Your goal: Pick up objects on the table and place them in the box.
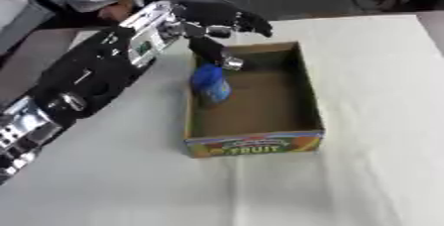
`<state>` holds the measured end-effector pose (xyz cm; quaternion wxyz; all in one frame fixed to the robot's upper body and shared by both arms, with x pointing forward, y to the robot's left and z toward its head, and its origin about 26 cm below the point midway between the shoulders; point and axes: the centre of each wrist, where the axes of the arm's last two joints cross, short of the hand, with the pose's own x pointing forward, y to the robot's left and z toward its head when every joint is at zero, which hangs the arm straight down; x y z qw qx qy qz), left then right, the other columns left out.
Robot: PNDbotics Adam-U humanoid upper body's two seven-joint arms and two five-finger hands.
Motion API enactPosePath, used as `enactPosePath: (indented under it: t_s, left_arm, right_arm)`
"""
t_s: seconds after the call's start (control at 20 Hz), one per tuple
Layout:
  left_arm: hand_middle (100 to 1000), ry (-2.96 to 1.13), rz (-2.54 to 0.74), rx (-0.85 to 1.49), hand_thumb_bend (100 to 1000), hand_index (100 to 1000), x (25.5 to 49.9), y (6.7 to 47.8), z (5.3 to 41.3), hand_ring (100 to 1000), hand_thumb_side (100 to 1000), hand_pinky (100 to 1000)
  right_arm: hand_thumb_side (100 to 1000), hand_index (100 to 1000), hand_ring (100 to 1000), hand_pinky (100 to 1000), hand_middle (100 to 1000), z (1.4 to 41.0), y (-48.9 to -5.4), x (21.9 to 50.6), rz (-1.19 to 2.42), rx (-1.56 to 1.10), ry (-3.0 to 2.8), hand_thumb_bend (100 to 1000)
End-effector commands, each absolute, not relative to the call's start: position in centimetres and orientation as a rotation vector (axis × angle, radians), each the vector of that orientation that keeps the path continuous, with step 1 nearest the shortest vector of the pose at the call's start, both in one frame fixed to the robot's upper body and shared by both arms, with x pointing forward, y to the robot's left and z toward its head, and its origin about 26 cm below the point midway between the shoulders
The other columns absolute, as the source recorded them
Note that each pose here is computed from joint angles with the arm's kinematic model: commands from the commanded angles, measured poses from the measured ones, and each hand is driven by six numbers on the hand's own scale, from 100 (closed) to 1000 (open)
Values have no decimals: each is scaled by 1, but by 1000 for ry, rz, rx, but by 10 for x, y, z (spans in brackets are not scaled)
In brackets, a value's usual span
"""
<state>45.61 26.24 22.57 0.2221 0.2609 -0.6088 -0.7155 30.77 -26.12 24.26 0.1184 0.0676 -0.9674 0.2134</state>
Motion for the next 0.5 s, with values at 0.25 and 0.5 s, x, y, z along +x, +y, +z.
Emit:
enactPosePath:
  t_s: [0.25, 0.5]
  left_arm:
    - [1000, -1818, -1806, 827, 226, 1000, 443, 283, 244, 975, 979, 972]
    - [948, -2053, -1455, 774, 168, 956, 404, 294, 245, 857, 921, 803]
  right_arm:
    - [902, 592, 498, 215, 491, 247, -265, 304, 665, 170, -2836, 100]
    - [903, 592, 498, 215, 492, 241, -274, 302, 664, 99, -2819, 100]
